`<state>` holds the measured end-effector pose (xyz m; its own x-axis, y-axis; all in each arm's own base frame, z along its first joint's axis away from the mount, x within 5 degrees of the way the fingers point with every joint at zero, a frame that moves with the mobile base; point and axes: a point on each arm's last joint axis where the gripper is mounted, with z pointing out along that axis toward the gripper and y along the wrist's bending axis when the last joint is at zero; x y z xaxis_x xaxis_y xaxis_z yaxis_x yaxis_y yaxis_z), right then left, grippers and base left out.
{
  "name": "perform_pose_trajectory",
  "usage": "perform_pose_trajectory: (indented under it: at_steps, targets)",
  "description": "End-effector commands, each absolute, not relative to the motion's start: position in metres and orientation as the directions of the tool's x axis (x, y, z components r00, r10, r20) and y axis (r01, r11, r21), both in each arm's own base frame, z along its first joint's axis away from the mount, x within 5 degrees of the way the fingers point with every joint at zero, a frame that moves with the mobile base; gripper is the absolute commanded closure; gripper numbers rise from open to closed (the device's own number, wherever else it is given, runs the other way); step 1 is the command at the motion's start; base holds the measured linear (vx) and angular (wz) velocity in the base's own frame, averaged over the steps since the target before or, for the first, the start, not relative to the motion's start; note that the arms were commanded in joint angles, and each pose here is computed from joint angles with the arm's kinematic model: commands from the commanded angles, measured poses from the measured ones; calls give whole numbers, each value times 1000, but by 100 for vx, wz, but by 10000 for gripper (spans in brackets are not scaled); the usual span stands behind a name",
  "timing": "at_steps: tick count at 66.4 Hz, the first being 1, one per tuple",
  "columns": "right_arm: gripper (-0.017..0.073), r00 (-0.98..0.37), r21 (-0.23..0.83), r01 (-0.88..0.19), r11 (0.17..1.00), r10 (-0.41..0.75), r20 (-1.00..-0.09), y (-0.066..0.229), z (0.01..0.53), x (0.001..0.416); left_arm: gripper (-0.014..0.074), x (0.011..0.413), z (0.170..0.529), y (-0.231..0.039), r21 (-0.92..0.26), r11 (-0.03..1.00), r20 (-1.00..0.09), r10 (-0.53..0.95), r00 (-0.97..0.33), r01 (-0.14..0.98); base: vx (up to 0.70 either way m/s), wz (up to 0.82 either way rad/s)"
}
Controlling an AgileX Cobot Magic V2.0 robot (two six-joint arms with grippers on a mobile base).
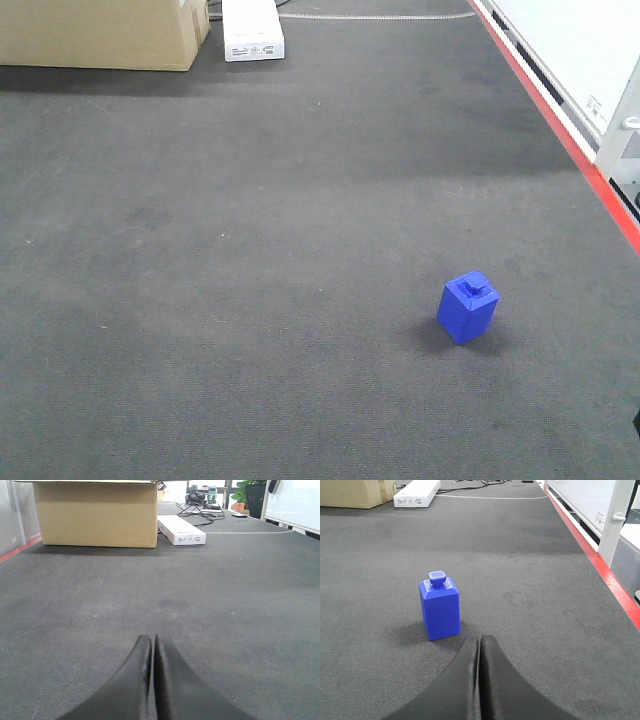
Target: Pour parts from conveyor to right shelf
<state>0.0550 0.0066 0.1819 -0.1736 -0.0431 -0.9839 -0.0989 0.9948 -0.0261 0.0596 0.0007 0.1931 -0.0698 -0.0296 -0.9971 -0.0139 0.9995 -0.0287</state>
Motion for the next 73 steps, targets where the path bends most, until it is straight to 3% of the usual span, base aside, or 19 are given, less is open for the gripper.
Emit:
perform_pose_trajectory:
  at_steps: [1,73]
  targets:
    - [568,-101,-40,-85,996,-48,-994,5,186,55,599,60,206,0,-45,999,-999,-45,12,-5,0,0]
    - [568,-62,-48,-78,996,-53,-997,5,190,56,599,60,206,0,-45,999,-999,-45,12,-5,0,0]
